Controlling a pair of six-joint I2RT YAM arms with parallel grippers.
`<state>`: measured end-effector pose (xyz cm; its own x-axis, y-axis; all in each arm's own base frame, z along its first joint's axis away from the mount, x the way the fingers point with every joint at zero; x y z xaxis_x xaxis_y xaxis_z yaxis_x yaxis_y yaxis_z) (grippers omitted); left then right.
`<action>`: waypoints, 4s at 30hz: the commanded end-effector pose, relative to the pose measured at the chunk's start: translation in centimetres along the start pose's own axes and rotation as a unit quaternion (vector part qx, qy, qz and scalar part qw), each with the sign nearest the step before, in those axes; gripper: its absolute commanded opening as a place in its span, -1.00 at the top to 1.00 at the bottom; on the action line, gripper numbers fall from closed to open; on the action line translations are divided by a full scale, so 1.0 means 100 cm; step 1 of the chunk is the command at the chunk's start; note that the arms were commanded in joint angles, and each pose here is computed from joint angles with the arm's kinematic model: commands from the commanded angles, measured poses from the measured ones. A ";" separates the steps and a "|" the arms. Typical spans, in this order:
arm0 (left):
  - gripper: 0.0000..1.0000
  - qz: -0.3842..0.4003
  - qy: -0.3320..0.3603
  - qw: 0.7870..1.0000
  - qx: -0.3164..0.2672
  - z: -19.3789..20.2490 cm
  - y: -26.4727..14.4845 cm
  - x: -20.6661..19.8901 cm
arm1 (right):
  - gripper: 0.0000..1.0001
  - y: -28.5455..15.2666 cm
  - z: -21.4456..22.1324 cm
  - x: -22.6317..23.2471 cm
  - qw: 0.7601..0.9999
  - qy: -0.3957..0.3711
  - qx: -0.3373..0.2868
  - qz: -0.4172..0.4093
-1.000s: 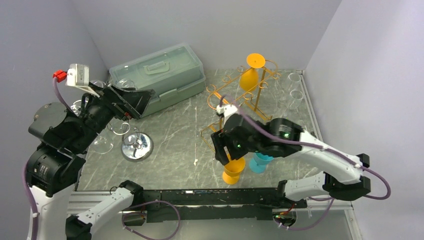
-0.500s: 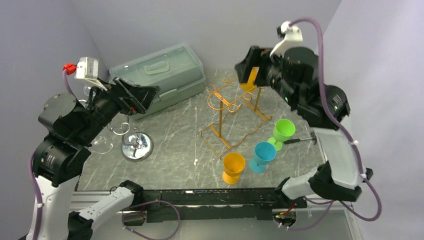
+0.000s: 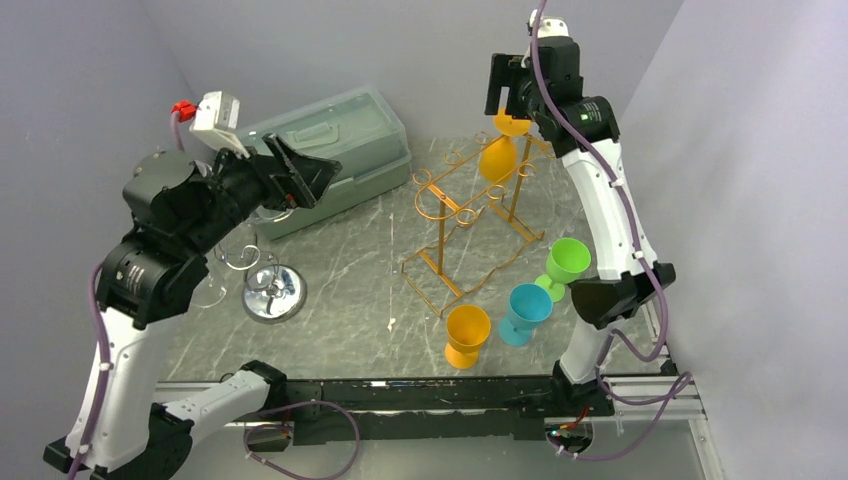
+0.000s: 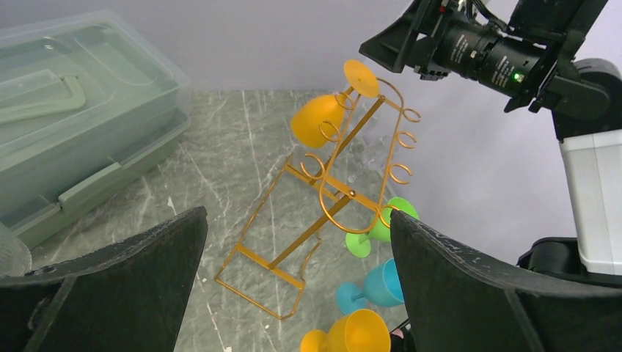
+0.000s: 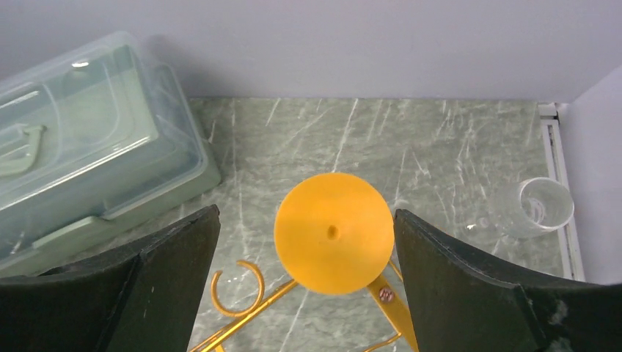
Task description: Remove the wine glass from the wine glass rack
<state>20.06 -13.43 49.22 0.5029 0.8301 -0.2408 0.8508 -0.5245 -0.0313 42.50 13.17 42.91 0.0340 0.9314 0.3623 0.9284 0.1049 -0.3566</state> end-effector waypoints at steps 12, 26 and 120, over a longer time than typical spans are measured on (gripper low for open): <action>-0.99 0.017 0.019 1.000 -0.006 -0.004 0.014 -0.003 | -0.93 0.033 0.001 -0.011 0.996 -0.083 0.001 0.008; -0.98 0.015 0.016 1.000 -0.002 0.001 0.018 -0.001 | -0.87 0.048 0.029 -0.026 0.993 -0.109 0.042 0.031; -0.85 0.042 0.010 0.999 -0.027 -0.014 0.058 -0.006 | -0.08 -0.019 -0.063 0.054 0.972 0.047 -0.143 -0.181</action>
<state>25.08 -16.32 47.65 0.5271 0.8158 -0.2378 0.8296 -0.5547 -0.0639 46.86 15.40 43.18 -0.1295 0.9058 0.4035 0.9598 0.2167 -0.1785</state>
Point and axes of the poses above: each gripper's point midway between its finger pads, its own y axis out along the fingers, its own x axis along the line the jaws close on, z = x × y, the point moved 3 cm from there along -y, back along the fingers, and after that the axes turned 15 degrees about y, right-handed, at the moved point
